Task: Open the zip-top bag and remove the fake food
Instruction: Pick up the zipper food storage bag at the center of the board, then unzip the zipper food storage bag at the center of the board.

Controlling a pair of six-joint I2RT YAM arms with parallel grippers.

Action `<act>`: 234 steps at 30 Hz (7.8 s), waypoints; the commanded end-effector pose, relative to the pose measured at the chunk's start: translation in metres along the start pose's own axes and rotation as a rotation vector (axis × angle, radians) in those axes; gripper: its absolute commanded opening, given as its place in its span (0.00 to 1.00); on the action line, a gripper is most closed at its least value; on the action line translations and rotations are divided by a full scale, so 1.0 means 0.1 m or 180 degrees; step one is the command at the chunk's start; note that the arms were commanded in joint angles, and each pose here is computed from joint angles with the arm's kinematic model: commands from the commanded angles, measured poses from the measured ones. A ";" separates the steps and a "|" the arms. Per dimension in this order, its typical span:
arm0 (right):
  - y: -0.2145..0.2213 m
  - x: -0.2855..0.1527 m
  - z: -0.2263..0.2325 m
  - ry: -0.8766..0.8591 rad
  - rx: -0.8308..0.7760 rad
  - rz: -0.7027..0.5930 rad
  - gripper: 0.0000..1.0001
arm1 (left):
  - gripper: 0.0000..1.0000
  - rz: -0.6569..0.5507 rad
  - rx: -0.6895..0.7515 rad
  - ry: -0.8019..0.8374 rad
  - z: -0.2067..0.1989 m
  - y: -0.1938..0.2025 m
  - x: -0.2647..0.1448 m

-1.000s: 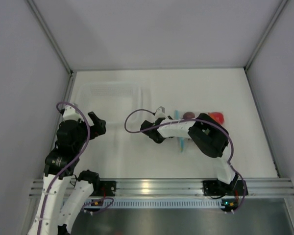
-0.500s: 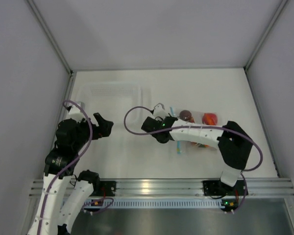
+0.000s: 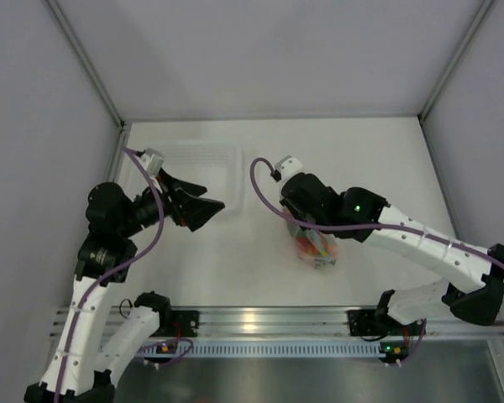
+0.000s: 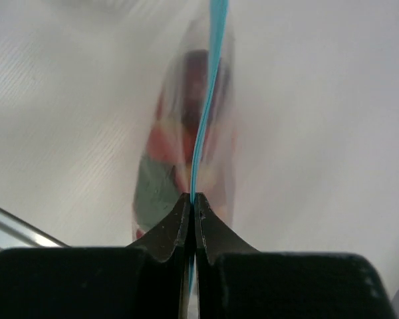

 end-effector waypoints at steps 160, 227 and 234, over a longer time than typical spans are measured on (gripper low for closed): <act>-0.01 -1.08 -0.11 -0.1165 -0.0990 -0.1893 0.00 | 0.98 -0.0015 0.1587 0.0913 -0.68 0.54 0.65; -0.03 -1.18 -0.01 -0.1552 -0.1088 -0.2021 0.00 | 0.34 0.0656 0.1749 0.1978 -0.92 0.86 1.17; 0.02 -1.15 -0.02 -0.1480 -0.1075 -0.1980 0.00 | 0.00 0.0591 0.1753 0.1911 -0.91 0.84 1.17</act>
Point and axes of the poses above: each gripper's point midway between its finger pads, its own x axis out along the fingers, its own z axis along the line the jaws close on, y = z × x, the point moved 7 cm from there along -x, back along the fingers, and after that the axes turned 14 degrees about -x, right-handed, at the moved point
